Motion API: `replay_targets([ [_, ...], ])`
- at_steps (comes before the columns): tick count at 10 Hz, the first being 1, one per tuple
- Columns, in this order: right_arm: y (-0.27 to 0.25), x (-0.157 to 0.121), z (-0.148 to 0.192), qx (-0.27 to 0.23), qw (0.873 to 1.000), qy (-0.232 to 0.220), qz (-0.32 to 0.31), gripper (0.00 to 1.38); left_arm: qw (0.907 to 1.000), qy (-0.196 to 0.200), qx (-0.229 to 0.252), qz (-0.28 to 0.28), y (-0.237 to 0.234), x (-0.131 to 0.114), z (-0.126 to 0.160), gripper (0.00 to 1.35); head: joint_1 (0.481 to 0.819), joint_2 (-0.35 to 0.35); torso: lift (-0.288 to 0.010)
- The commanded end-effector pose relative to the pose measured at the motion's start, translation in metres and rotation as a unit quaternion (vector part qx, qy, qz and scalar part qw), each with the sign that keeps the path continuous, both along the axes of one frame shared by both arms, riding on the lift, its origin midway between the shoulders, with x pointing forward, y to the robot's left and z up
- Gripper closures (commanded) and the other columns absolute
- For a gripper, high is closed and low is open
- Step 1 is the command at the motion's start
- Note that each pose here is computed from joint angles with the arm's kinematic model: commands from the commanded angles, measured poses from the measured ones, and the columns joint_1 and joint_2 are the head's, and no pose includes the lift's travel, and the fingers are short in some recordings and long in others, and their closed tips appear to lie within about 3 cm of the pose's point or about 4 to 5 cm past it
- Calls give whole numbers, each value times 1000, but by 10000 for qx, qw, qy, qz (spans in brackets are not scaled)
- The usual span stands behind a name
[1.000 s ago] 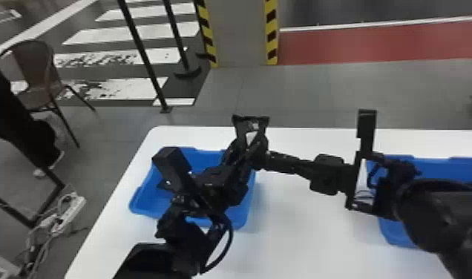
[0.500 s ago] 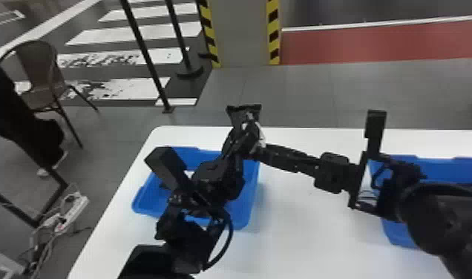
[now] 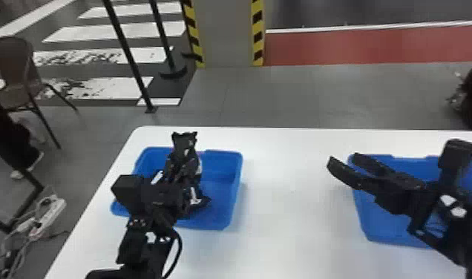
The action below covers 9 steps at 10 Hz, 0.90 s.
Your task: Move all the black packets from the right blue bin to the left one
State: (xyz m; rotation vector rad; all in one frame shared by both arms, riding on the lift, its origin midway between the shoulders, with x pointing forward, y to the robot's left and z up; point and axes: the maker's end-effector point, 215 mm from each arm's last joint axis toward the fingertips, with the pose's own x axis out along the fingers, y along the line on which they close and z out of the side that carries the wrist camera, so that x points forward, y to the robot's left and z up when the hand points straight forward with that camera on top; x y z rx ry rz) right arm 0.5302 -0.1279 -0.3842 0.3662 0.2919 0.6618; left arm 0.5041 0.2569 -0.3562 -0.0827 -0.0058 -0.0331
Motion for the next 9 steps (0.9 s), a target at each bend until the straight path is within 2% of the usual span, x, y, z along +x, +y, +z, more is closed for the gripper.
replay_targets([
  [1, -23, -2, -3, -167, 9991, -162, -351, 297, 9999, 72, -93, 12, 2, -4, -16, 190, 695, 141, -110],
  [2, -34, -4, -8, -270, 9980, -107, -556, 297, 9999, 44, -144, -1, -1, -3, -15, 41, 695, 121, -110],
  [4, -53, -13, -18, -491, 9958, -26, -770, 294, 9996, -48, -267, -35, -6, -3, -10, 188, 695, 97, -110],
  [5, -71, -21, -12, -762, 9913, -89, -1065, 300, 9993, -77, -360, -58, -10, -3, -9, 197, 695, 85, -110],
  [7, -96, -57, 5, -1108, 9745, 104, -1950, 300, 9987, -122, -495, -93, -13, -7, -8, 197, 695, 44, -110],
  [9, -121, -66, 10, -1563, 9535, 399, -2546, 300, 9981, -175, -581, -139, -17, -10, -6, 197, 695, 7, -110],
])
